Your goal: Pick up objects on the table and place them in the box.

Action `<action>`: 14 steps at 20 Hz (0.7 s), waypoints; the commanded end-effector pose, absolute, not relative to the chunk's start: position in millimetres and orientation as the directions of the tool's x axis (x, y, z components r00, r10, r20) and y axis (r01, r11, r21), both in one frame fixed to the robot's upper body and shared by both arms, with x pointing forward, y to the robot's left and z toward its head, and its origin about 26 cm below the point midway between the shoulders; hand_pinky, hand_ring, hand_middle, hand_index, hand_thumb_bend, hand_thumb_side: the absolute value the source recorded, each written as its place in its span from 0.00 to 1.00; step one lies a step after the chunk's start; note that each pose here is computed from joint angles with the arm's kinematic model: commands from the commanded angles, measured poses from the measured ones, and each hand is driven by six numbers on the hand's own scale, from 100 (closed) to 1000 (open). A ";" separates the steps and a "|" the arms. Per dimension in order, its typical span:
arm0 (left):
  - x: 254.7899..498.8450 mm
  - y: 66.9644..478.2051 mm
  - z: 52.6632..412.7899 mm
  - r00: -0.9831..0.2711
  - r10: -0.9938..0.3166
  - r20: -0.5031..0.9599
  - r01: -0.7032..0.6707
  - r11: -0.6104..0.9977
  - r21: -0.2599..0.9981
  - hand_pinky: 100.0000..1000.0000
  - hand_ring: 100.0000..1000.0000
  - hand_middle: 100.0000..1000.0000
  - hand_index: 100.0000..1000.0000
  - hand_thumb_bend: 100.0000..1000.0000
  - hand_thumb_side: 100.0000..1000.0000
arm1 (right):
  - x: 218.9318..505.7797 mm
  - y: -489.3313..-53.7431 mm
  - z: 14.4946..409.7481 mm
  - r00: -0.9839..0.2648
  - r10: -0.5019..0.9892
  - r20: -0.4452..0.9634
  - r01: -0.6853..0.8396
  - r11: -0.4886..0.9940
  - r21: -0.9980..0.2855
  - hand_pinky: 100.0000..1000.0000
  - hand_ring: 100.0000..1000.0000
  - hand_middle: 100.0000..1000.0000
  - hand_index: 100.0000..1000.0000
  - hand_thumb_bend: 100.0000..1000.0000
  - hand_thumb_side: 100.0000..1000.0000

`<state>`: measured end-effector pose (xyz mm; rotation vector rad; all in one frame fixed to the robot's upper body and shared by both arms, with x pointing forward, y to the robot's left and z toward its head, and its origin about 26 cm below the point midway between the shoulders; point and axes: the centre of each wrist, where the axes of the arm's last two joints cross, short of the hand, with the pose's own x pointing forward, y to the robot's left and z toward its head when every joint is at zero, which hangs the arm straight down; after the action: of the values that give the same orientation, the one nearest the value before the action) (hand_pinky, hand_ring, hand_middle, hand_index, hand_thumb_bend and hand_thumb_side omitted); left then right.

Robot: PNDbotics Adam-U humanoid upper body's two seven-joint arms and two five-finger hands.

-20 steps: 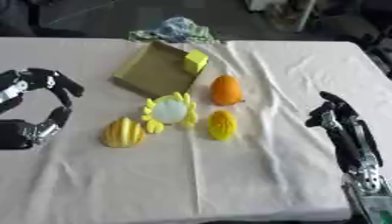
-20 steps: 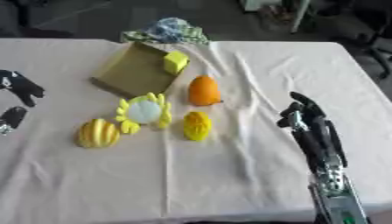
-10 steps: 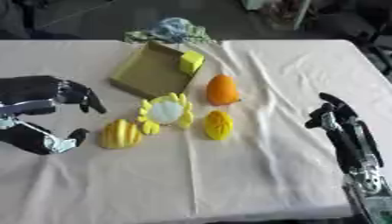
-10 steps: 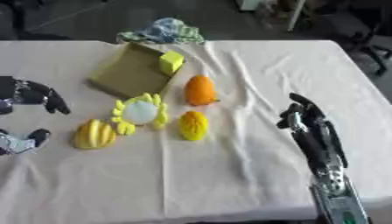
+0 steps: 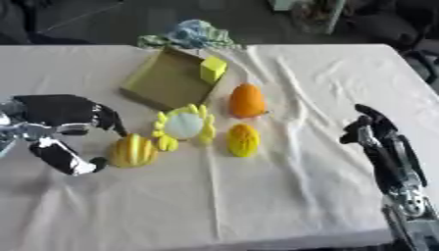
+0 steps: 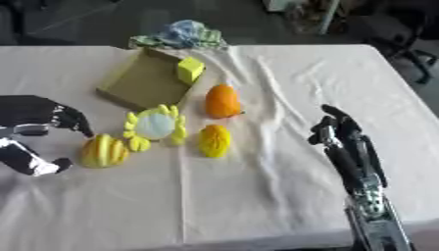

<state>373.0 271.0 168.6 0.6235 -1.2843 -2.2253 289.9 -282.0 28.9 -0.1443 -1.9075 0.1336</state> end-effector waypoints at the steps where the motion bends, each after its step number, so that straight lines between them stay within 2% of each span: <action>1: 382.1 269.3 169.0 -0.757 -0.618 -0.210 0.116 -0.444 0.889 0.74 0.71 0.74 0.85 0.19 0.24 | 291.1 -285.9 34.8 -0.348 0.184 0.919 0.036 0.982 -0.183 0.51 0.45 0.45 0.83 0.00 0.54; 9: 396.5 263.3 147.8 -0.737 -0.632 -0.240 0.083 -0.437 0.896 0.76 0.74 0.78 0.89 0.22 0.26 | 290.6 -284.9 33.9 -0.345 0.179 0.921 0.034 0.983 -0.178 0.50 0.45 0.45 0.83 0.00 0.54; 14: 400.7 260.3 140.2 -0.748 -0.621 -0.236 0.098 -0.454 0.885 0.76 0.73 0.77 0.88 0.19 0.29 | 290.4 -284.7 33.6 -0.344 0.177 0.922 0.034 0.984 -0.176 0.50 0.45 0.45 0.83 0.00 0.54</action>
<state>397.6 259.6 131.0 0.7336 -1.3000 -2.2191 289.1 -281.6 27.9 -0.1412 -1.9032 0.1343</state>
